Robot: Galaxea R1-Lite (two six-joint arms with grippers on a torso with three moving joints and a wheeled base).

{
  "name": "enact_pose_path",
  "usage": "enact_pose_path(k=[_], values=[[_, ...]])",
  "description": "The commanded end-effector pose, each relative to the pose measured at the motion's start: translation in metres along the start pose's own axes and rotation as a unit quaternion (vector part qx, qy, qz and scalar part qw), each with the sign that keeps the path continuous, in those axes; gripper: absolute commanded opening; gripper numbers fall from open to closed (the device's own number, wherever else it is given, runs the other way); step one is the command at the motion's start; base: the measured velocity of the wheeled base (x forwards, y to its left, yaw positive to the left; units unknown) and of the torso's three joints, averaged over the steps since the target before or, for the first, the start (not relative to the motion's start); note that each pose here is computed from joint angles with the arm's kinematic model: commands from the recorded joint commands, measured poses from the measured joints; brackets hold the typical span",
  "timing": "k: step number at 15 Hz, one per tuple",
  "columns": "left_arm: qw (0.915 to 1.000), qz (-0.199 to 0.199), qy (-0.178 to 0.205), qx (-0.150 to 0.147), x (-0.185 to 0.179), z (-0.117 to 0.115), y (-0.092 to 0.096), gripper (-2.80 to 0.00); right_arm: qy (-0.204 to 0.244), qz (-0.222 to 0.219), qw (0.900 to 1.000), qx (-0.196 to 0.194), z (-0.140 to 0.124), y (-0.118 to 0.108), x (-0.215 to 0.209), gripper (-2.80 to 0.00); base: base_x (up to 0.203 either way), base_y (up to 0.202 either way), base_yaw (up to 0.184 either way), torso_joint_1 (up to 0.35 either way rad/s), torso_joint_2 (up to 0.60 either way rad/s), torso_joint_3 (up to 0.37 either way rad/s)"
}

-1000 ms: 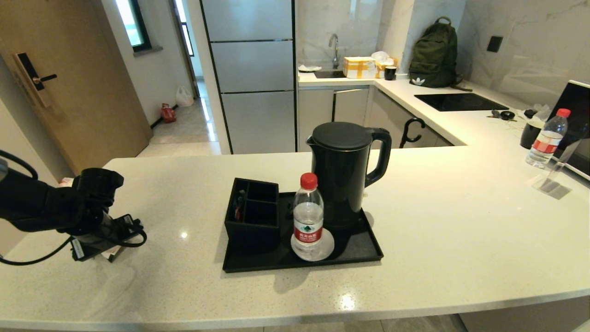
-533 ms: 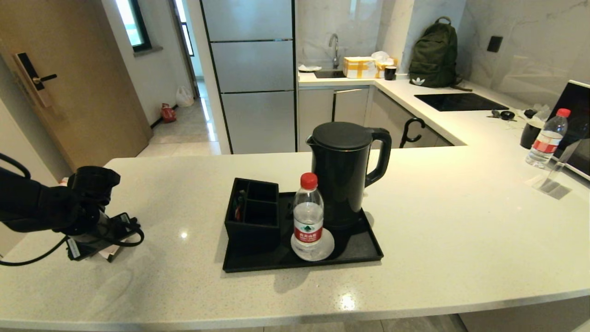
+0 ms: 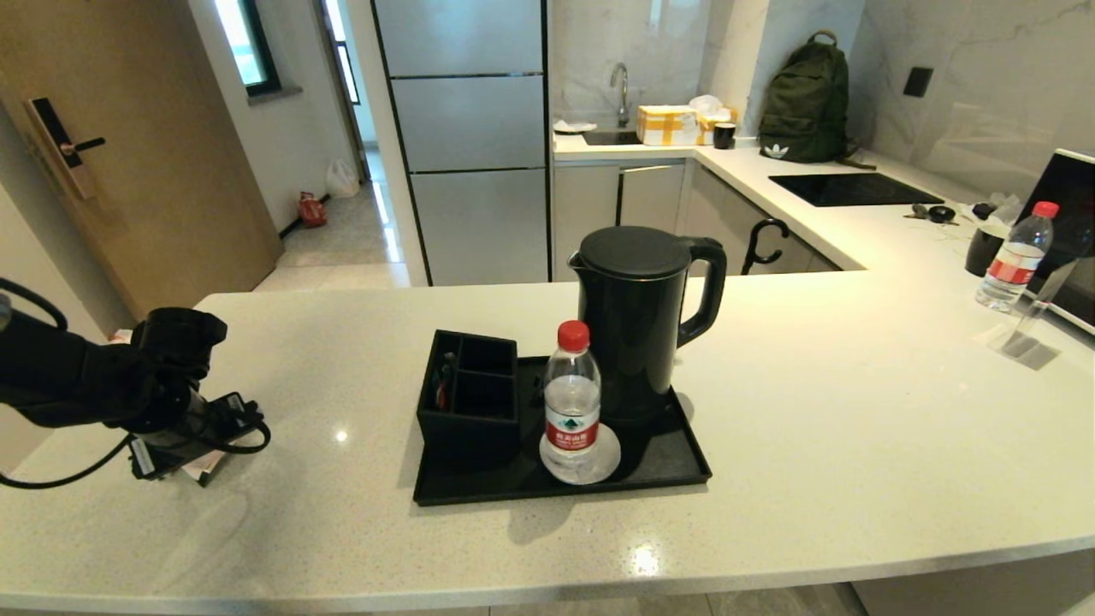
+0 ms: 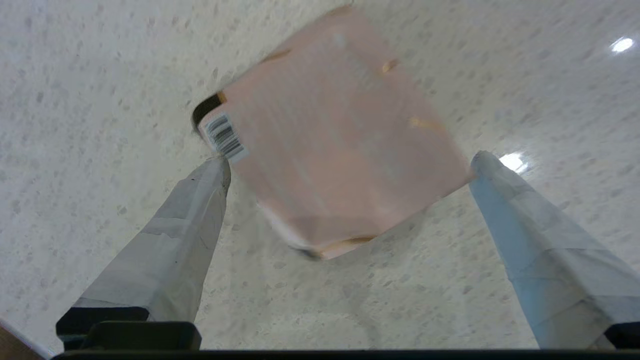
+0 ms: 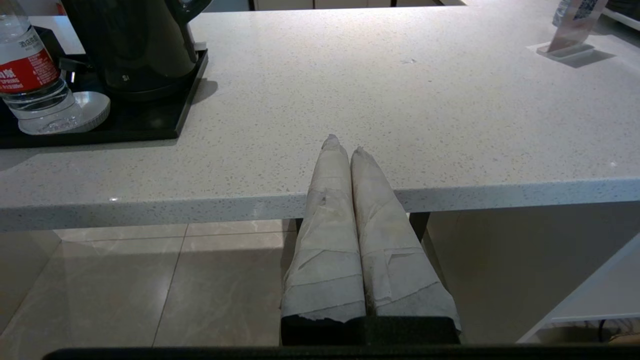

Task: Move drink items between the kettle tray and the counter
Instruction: Return the tea bag to its original position

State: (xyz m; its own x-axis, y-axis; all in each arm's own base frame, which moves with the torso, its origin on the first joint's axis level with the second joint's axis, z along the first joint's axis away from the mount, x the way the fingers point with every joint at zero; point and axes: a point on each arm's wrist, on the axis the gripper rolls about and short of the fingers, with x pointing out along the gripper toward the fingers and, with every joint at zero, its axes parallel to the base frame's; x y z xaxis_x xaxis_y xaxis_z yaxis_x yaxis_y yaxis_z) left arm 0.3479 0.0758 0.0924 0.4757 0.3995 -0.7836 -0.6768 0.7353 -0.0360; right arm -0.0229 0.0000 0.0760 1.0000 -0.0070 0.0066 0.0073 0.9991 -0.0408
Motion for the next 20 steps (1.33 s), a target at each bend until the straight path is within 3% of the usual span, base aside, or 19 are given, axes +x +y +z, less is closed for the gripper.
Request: enact_pose_path(k=[1,9,10,20], values=[[0.9999,0.0,-0.001,-0.013,0.002,0.002,-0.001,0.0,0.0,0.0,1.0,0.0,0.0,0.0,0.0,-2.8,0.0,0.0,0.0,0.0,0.0,0.0],[0.9996,0.005,0.003,-0.029,0.012,0.002,-0.004,0.0,0.0,0.0,1.0,0.0,0.0,0.0,0.0,-2.8,0.0,0.0,0.0,0.0,0.0,0.0],[0.9995,0.005,0.003,-0.03,0.013,0.002,-0.005,-2.8,0.0,0.0,1.0,0.0,0.0,0.0,0.0,-2.8,0.0,0.0,0.0,0.0,0.0,0.0],[0.9995,0.003,-0.002,-0.032,0.01,0.005,-0.005,-2.8,0.0,0.0,1.0,0.0,0.0,0.0,0.0,-2.8,0.0,0.0,0.0,0.0,0.0,0.0]])
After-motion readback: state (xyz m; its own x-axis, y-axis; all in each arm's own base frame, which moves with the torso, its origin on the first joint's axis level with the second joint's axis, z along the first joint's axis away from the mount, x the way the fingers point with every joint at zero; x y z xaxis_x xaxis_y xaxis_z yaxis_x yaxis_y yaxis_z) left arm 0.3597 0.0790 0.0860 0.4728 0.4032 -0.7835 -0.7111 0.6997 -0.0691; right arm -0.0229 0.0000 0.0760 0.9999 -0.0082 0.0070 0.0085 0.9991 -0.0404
